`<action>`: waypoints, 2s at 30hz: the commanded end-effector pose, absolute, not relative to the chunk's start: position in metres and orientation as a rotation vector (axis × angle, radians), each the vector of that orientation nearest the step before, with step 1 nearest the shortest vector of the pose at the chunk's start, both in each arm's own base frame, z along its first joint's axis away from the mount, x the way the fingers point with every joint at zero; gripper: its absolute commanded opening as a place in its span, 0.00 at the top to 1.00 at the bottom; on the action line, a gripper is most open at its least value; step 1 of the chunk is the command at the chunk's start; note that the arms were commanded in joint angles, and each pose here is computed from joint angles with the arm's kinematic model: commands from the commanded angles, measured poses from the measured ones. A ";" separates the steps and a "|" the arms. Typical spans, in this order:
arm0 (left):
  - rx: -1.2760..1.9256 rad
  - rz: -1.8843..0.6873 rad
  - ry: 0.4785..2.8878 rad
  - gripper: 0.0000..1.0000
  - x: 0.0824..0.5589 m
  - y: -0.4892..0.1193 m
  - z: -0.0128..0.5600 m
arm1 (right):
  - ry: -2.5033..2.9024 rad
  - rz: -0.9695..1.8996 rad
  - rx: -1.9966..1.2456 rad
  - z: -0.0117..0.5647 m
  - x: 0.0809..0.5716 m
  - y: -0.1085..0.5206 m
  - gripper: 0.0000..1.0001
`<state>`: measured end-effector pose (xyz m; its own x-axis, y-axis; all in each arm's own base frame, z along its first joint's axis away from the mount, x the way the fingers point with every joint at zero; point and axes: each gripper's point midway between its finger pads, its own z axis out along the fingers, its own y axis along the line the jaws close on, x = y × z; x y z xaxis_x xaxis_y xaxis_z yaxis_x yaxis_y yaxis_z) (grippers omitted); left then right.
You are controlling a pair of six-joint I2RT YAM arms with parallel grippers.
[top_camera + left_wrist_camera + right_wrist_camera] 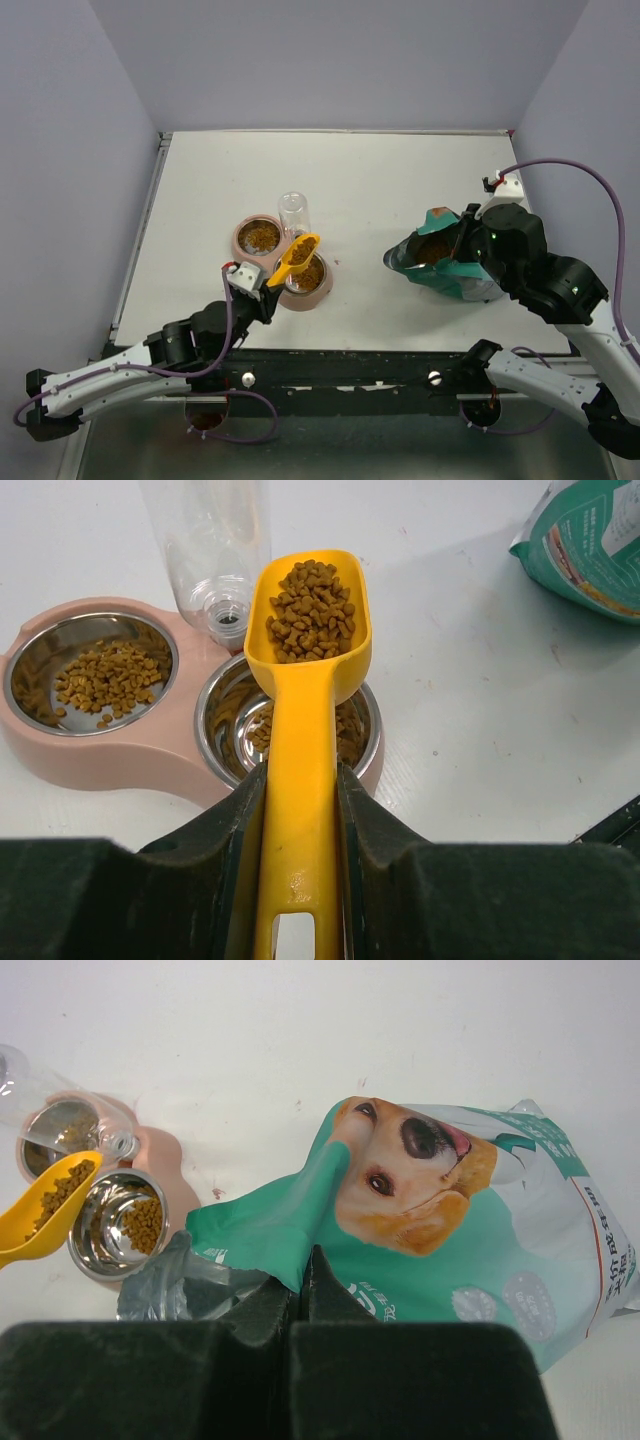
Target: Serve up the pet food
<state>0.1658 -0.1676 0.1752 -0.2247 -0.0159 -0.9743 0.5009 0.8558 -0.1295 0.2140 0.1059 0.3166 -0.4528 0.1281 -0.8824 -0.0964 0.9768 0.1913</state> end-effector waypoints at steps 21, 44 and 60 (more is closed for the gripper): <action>0.247 -0.602 1.815 1.00 0.156 -0.162 0.176 | 1.865 0.355 0.069 0.362 0.223 0.112 1.00; 0.187 -0.616 1.964 1.00 0.144 -0.160 0.150 | 1.864 0.345 0.074 0.358 0.221 0.108 1.00; 0.111 -0.589 2.140 1.00 0.129 -0.154 0.142 | 1.861 0.354 0.067 0.357 0.219 0.109 1.00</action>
<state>0.1345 -0.1514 0.1295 -0.5663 -0.0986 -0.8183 0.3124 0.8931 -0.3238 0.2128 0.1039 0.3179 -0.4452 0.1158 -0.8879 -0.1056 0.9779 0.1805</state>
